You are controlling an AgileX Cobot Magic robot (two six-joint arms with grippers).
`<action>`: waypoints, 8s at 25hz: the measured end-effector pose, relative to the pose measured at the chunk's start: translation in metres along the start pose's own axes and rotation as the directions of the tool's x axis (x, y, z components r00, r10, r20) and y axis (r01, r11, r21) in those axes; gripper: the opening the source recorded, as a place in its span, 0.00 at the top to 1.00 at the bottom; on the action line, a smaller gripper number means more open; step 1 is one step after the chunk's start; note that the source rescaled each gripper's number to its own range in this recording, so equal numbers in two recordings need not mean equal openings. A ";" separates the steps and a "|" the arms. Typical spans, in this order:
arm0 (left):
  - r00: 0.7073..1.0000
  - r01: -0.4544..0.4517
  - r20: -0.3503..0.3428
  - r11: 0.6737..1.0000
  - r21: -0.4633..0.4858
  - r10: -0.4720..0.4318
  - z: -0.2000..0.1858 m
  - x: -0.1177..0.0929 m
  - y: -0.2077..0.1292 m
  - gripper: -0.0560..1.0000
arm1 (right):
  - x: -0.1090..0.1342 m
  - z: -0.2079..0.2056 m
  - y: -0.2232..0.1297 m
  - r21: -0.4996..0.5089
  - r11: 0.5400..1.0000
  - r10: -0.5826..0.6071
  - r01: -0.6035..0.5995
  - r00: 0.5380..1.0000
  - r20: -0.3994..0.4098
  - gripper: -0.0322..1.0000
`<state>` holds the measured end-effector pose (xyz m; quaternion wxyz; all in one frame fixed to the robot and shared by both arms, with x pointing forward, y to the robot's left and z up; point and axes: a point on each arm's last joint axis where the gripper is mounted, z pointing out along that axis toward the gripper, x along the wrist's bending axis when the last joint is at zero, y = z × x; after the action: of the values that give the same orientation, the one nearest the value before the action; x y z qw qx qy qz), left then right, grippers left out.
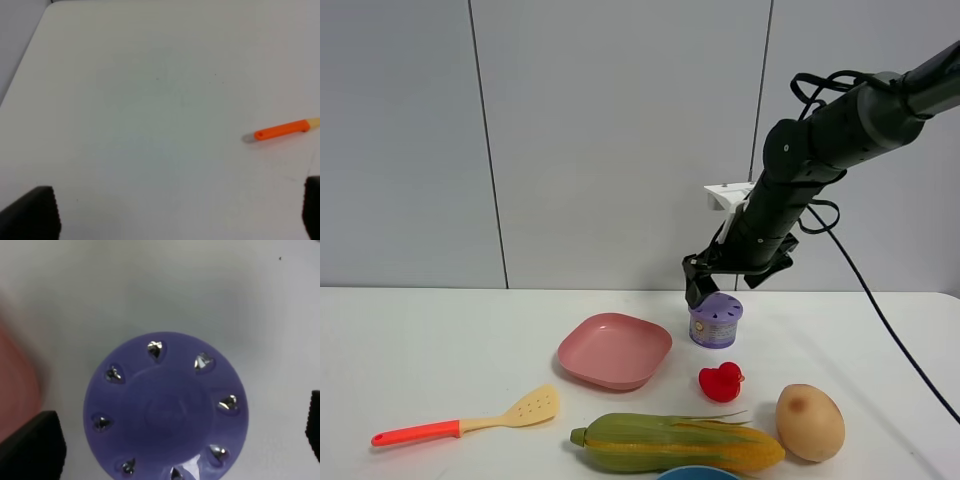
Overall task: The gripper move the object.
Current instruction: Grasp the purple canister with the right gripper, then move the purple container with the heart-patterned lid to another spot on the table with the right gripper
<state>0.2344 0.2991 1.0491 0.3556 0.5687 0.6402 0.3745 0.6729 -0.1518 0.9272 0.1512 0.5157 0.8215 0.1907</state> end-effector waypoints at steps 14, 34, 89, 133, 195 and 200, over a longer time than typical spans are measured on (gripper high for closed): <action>1.000 0.000 0.000 1.000 0.000 0.000 0.000 0.000 0.000 0.00 | 0.004 0.015 0.000 -0.036 0.999 0.016 -0.017 1.000 -0.022 0.00; 1.000 0.000 0.000 1.000 0.000 0.000 0.000 0.000 0.000 0.00 | 0.009 0.041 -0.009 -0.020 1.000 0.016 -0.016 0.999 -0.034 0.00; 1.000 0.000 0.000 1.000 0.000 0.000 0.000 0.000 0.000 0.00 | 0.010 0.047 -0.014 0.005 1.000 0.016 -0.016 0.999 -0.039 0.97; 1.000 0.000 -0.001 1.000 0.000 0.000 0.000 0.000 0.000 0.00 | 0.232 0.012 0.083 -0.318 0.901 -0.371 0.294 0.903 -0.218 0.97; 1.000 0.000 -0.001 1.000 0.000 0.000 0.000 0.000 0.000 0.00 | 0.239 0.074 0.053 -0.245 0.874 -0.469 0.421 0.863 -0.190 0.73; 1.000 0.000 -0.001 1.000 0.000 0.000 0.000 0.000 0.000 0.00 | 0.238 0.073 0.053 -0.243 0.872 -0.471 0.425 0.863 -0.182 0.69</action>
<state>0.2344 0.2991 1.0491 0.3553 0.5687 0.6403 0.3748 0.6469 0.0960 0.8761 0.1425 0.2661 0.9084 0.2892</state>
